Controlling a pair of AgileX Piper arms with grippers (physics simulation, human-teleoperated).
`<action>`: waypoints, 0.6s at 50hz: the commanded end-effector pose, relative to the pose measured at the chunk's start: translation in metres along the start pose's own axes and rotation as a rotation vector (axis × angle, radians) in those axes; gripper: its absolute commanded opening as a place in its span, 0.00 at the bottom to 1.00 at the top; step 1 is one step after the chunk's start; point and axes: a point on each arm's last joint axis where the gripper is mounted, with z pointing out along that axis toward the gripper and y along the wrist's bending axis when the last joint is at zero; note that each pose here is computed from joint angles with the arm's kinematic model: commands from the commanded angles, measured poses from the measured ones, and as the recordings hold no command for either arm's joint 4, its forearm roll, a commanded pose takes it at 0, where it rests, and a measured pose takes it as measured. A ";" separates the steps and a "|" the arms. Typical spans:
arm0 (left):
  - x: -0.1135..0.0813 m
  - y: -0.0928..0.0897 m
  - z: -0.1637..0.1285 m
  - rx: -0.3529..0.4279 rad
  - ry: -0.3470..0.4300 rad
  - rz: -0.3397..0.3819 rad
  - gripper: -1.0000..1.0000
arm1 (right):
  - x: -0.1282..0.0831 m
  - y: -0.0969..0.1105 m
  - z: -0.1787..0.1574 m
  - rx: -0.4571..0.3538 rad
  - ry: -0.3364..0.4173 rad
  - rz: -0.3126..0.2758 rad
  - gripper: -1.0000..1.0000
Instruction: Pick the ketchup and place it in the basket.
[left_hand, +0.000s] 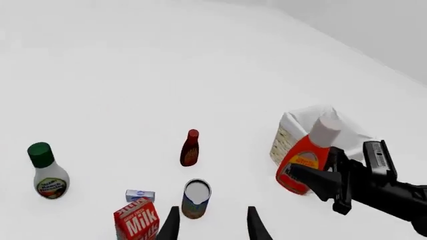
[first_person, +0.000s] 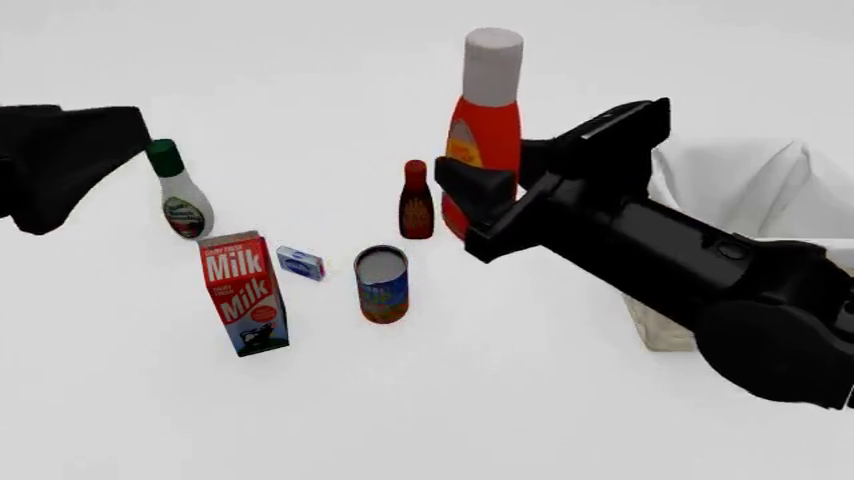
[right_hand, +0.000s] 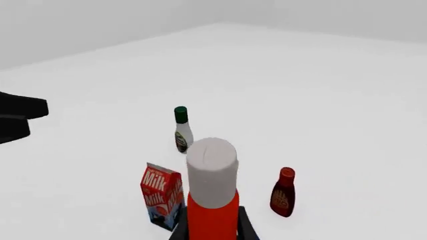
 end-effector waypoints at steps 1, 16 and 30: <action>0.012 0.011 -0.026 -0.075 -0.135 0.045 1.00 | -0.013 -0.026 -0.007 0.099 -0.048 0.041 0.00; 0.039 0.019 -0.060 -0.183 -0.310 0.033 1.00 | -0.031 -0.055 -0.026 0.222 -0.107 0.014 0.00; 0.096 0.025 -0.079 -0.240 -0.409 0.152 1.00 | -0.041 -0.079 -0.041 0.335 -0.143 0.027 0.00</action>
